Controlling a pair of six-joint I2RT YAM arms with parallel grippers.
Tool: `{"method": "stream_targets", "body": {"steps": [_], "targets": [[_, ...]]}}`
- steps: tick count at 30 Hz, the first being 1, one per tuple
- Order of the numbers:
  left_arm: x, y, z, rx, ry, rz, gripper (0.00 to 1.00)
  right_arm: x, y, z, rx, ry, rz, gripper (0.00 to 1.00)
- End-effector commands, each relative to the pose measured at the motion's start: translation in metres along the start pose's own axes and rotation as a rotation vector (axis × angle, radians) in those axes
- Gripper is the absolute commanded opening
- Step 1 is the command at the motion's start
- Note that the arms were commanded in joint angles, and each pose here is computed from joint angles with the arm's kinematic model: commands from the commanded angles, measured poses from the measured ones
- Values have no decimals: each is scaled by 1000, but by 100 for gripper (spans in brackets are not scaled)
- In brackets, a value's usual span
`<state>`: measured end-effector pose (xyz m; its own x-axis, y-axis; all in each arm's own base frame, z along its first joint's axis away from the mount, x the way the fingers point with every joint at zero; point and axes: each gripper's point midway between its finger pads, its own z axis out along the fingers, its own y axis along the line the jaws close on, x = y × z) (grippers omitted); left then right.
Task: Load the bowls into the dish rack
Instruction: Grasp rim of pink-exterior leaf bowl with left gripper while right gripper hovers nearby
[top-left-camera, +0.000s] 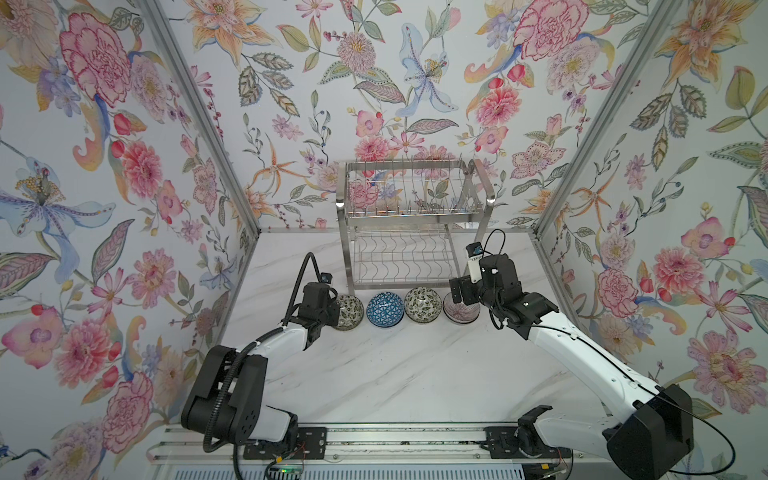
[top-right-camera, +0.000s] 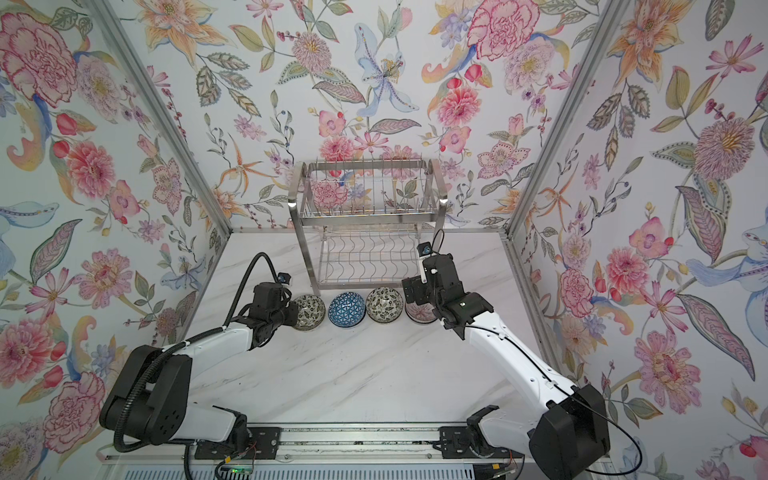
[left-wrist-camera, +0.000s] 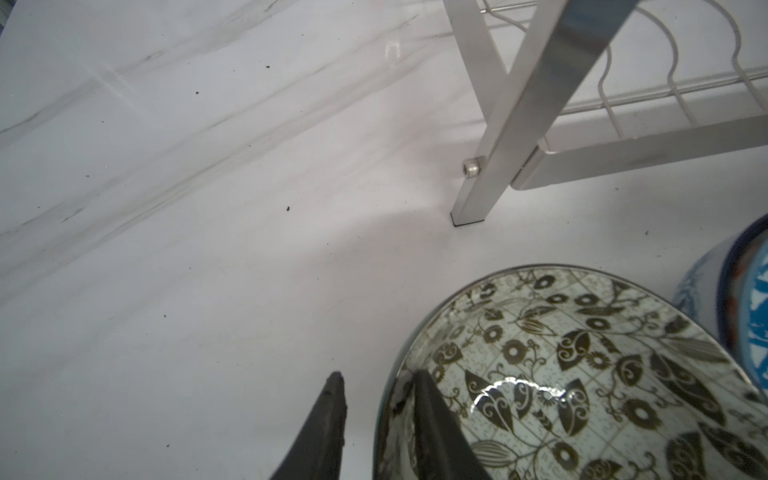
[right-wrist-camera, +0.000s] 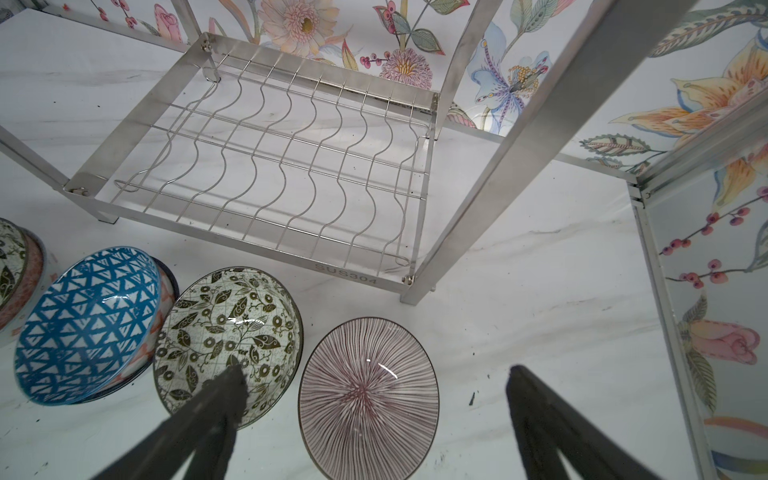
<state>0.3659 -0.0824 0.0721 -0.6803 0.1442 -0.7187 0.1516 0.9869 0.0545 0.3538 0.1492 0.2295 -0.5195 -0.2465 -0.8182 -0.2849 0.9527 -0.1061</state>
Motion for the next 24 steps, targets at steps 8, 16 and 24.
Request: {"method": "stream_targets", "body": {"steps": [8,16,24], "targets": [[-15,5,-9,-24,-8,19,8,1,-2,-4,-6,2,26,99],[-24,8,-21,-37,-23,24,2,3,-2,-5,-11,5,27,99],[-31,7,-28,-24,-38,26,42,6,-1,-6,-14,6,30,99]]}}
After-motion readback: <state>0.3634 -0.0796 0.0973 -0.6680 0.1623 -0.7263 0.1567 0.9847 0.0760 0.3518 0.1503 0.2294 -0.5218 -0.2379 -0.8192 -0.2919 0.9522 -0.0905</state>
